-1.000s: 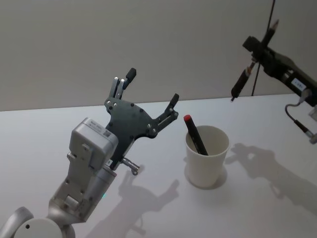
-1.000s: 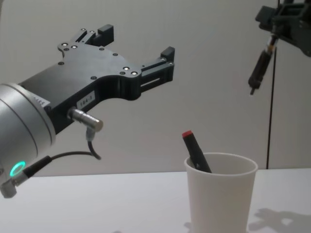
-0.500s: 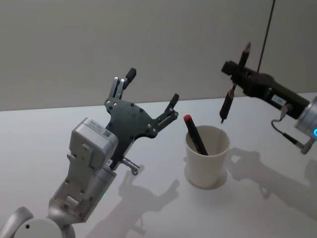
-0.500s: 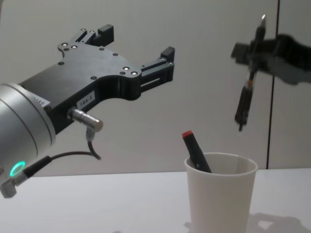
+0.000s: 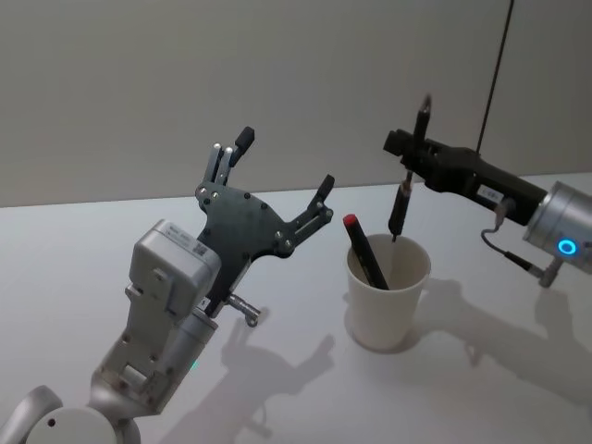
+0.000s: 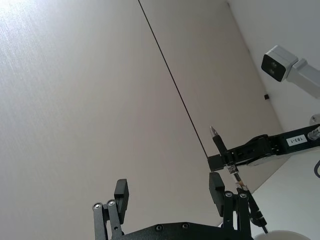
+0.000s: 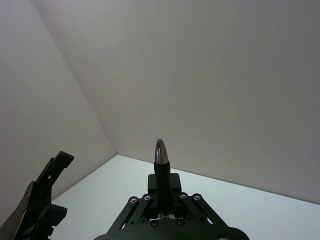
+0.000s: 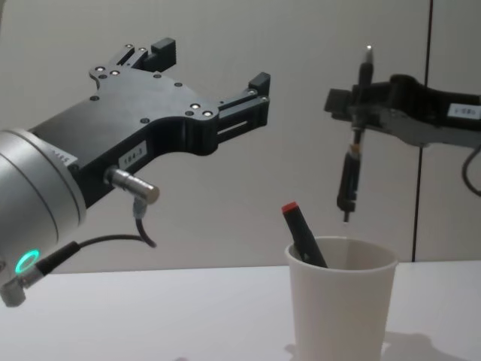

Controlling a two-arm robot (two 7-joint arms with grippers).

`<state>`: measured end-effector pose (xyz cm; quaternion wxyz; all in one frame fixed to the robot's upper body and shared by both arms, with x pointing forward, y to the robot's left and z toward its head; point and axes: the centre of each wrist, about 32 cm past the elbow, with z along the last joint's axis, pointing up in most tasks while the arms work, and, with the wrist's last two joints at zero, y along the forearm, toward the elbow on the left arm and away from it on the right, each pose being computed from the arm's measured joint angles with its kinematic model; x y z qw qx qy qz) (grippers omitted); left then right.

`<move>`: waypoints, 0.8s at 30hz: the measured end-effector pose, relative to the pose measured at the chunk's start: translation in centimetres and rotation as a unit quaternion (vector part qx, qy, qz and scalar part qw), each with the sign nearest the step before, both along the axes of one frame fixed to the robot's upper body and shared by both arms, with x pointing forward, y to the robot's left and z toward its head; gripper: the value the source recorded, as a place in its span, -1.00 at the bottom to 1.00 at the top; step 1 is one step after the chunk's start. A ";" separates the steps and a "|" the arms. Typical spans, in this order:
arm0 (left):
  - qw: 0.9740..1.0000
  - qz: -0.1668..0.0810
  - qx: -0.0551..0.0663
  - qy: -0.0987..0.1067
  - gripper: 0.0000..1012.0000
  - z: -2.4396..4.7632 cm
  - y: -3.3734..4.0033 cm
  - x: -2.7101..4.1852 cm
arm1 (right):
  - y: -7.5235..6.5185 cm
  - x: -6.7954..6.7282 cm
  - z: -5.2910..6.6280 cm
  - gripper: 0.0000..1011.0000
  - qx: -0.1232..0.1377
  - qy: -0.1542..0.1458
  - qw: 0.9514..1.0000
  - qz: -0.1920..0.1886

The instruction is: Place the pen into the pen holder.

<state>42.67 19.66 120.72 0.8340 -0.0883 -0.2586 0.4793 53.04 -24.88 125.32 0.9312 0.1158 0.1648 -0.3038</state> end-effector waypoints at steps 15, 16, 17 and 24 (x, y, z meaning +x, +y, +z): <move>1.000 0.000 0.000 0.000 0.98 0.00 0.00 0.00 | 1.1 0.4 -0.1 -0.73 -0.004 0.006 1.000 0.022; 1.000 0.000 0.000 0.000 0.98 0.00 0.00 0.00 | 1.2 0.4 -0.1 -0.71 -0.004 0.006 1.000 0.024; 1.000 0.000 0.000 0.000 0.98 0.00 0.00 0.00 | 1.2 0.4 -0.1 -0.61 -0.004 0.006 1.000 0.024; 1.000 0.000 0.000 0.000 0.98 0.00 0.00 0.00 | 1.4 0.4 -0.1 -0.19 -0.006 0.008 1.000 0.029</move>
